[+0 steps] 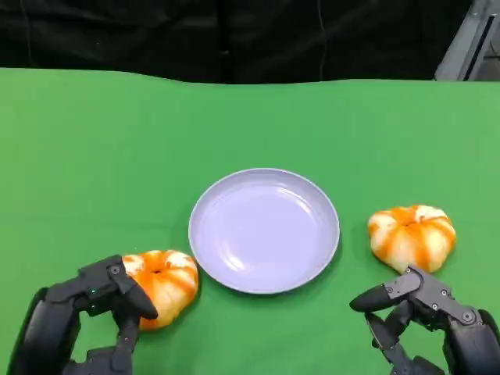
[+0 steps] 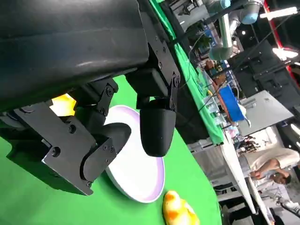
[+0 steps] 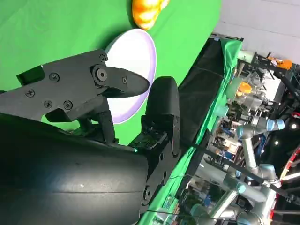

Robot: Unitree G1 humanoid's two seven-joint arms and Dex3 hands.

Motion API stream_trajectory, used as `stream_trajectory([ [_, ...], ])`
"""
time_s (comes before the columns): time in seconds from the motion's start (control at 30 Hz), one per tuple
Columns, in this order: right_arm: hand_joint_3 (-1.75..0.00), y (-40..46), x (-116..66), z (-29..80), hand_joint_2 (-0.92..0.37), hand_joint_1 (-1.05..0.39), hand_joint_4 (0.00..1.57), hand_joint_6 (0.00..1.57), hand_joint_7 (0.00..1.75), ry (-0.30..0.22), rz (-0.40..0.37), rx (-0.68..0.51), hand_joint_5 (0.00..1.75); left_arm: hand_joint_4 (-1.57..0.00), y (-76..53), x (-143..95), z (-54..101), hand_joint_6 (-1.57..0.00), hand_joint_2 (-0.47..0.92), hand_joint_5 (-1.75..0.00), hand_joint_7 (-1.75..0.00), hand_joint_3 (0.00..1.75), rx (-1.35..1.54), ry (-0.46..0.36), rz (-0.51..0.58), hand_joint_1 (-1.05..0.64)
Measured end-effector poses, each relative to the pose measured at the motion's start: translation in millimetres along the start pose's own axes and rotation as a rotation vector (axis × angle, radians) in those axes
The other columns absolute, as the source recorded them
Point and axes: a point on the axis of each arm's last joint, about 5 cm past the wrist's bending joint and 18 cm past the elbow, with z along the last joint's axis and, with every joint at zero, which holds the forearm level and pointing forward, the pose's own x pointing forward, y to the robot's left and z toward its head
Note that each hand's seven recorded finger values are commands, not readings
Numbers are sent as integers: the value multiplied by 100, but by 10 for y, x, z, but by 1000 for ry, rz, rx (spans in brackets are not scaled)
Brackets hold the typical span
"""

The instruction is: Grasp the bread from the table and place it into the plate.

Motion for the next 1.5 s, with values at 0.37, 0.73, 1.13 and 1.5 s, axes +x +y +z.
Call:
stream_trajectory([
  [0.37, -53, 17, 1, 0, -83, -21, 67, 61, 110, -2, 10, -8, 153, -3, 57, 28, 0, -22, 88, -50, -4, 3, 297, 19, -77, -48],
  [0.73, -55, 42, 3, 5, -80, -20, 67, 62, 110, -3, 14, 0, 152, -4, -9, 108, 9, -16, 90, -42, -2, 1, 697, 83, -176, -61],
  [1.13, -58, 76, 16, 14, -79, -20, 67, 62, 109, -9, 18, 11, 153, -23, -215, 425, 61, -30, 87, -33, -3, 0, 937, 154, -313, -52],
  [1.5, -59, 97, 7, 16, -79, -20, 67, 62, 108, -8, 18, 1, 152, -72, -366, 743, -91, -88, 92, -89, -9, 13, 1036, 363, -512, -19],
])
